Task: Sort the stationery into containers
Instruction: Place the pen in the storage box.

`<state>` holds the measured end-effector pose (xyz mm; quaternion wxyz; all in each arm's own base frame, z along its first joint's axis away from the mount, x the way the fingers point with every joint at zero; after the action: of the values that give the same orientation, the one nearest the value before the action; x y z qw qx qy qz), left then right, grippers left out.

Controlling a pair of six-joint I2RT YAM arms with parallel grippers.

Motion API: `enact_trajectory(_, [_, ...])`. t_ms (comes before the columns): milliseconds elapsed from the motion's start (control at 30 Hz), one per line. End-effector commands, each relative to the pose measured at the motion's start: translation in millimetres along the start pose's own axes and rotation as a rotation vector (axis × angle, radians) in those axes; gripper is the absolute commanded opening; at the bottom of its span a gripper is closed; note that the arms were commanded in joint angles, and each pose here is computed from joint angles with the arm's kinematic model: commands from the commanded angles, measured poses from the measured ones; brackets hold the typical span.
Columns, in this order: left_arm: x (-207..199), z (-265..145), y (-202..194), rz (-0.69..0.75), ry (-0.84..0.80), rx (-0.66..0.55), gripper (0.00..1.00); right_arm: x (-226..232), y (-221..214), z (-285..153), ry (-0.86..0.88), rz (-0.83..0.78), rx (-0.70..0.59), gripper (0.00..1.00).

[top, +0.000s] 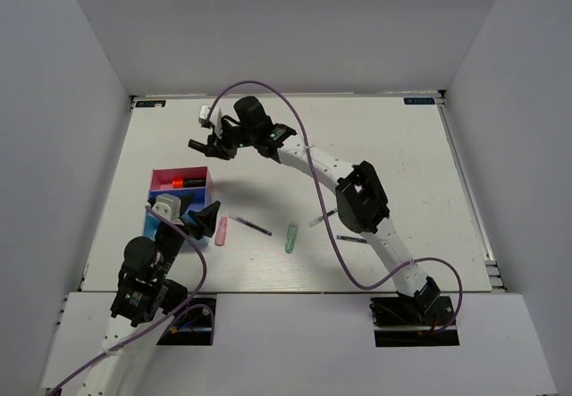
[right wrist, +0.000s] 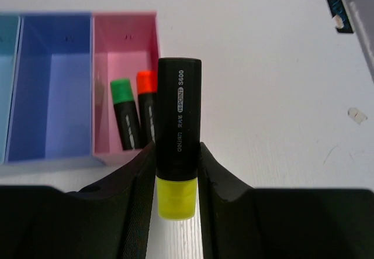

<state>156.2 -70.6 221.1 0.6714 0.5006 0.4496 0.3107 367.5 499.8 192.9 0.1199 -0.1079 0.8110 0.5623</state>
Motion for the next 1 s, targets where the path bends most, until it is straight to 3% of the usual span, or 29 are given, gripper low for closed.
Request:
enact_trajectory(0, [-5.0, 5.9, 34.3, -0.018, 0.02, -0.11, 0.79, -18.9, 42.9, 12.7, -0.091, -0.001, -0.207, 0.0])
enact_trajectory(267, [-12.7, 12.3, 58.8, 0.023, 0.012, -0.086, 0.79, 3.7, 42.6, 49.4, -0.039, 0.134, -0.346, 0.0])
enact_trajectory(733, [-13.4, 3.7, 63.5, 0.045, 0.022, -0.053, 0.83, 31.4, 19.7, 76.9, -0.015, 0.193, -0.319, 0.0])
enact_trajectory(767, [-12.7, 3.5, 61.0, 0.045, 0.025, -0.042, 0.83, 31.5, 15.1, 77.1, -0.022, 0.202, -0.308, 0.09])
enact_trajectory(800, [-12.0, 4.1, 58.6, 0.042, 0.029, -0.029, 0.84, 32.6, 14.1, 77.1, -0.017, 0.201, -0.306, 0.35])
enact_trajectory(833, [-12.6, 3.5, 59.4, 0.04, 0.029, -0.022, 0.84, 34.9, 11.3, 78.6, -0.009, 0.197, -0.3, 0.48])
enact_trajectory(967, [-12.1, 2.8, 57.4, 0.032, 0.039, 0.005, 0.84, 34.9, 10.1, 77.7, -0.007, 0.204, -0.292, 0.54])
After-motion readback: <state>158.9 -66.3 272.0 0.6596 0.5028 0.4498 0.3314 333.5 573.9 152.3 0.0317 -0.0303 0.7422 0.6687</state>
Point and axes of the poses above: each gripper's point midway between its finger pads, its own z axis out along the fingers, its own x axis along the line the jaws close on, y = z × x, the point moved 6 cm from there along -z, back along the fingers, and after that the axes turned 10 degrees about -z, right-handed, at the moved point
